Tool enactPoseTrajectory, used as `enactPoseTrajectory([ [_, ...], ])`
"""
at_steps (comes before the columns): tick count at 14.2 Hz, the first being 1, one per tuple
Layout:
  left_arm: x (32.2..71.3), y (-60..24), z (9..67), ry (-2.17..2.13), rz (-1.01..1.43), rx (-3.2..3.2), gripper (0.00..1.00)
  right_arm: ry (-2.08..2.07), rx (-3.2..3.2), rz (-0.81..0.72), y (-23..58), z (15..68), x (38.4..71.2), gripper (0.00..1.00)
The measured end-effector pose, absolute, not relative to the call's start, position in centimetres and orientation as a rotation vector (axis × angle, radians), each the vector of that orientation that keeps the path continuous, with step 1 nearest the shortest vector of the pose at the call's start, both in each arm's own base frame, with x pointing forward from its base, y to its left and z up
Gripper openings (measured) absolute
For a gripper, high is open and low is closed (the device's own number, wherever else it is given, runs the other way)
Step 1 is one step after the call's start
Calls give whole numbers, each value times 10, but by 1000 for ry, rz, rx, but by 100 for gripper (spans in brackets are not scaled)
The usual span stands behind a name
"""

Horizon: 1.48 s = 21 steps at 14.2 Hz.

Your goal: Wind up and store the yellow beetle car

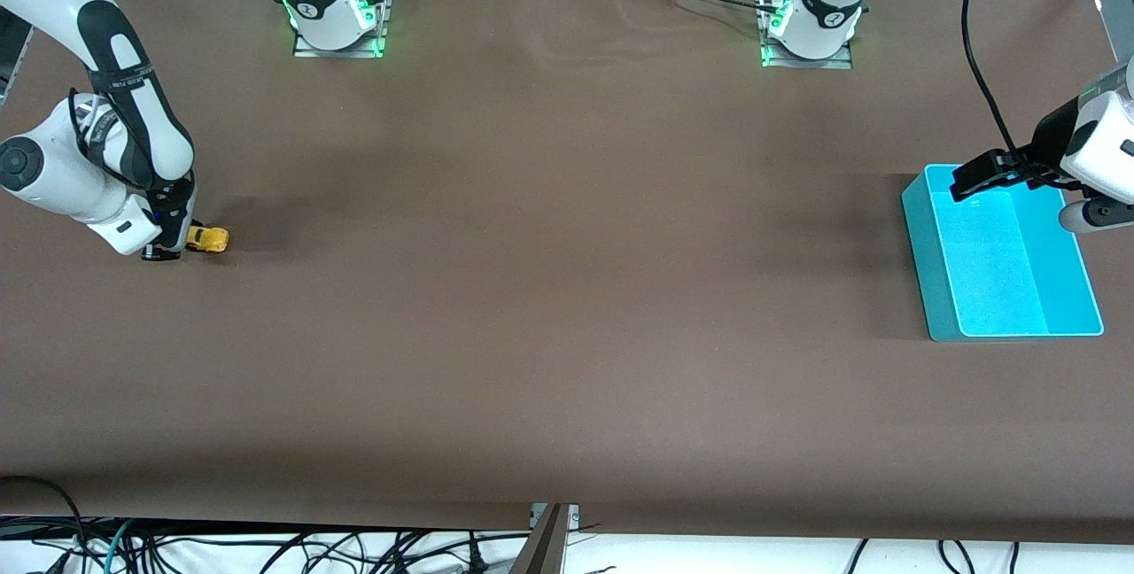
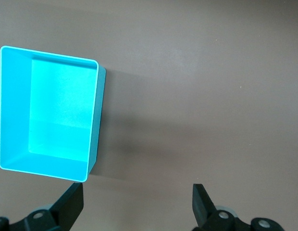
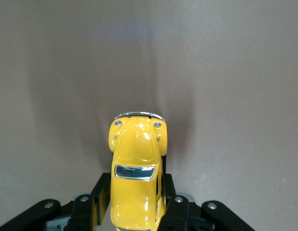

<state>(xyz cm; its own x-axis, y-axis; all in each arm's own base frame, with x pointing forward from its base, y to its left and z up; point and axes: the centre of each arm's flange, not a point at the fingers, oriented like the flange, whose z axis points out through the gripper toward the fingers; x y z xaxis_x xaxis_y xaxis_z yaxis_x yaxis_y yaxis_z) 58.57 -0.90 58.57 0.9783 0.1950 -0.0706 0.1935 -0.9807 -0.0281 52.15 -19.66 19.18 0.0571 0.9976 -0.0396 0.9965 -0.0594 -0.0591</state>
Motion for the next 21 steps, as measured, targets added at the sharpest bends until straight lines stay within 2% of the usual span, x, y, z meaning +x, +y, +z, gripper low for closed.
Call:
enactPoseTrajectory([
  [15,586,-10,585,-302,115,-3104,100,-2171,-2266,97,-221,195,516,51],
  [21,586,-10,585,-302,115,-3104,100,-2168,-2270,96,-223,195,515,45],
])
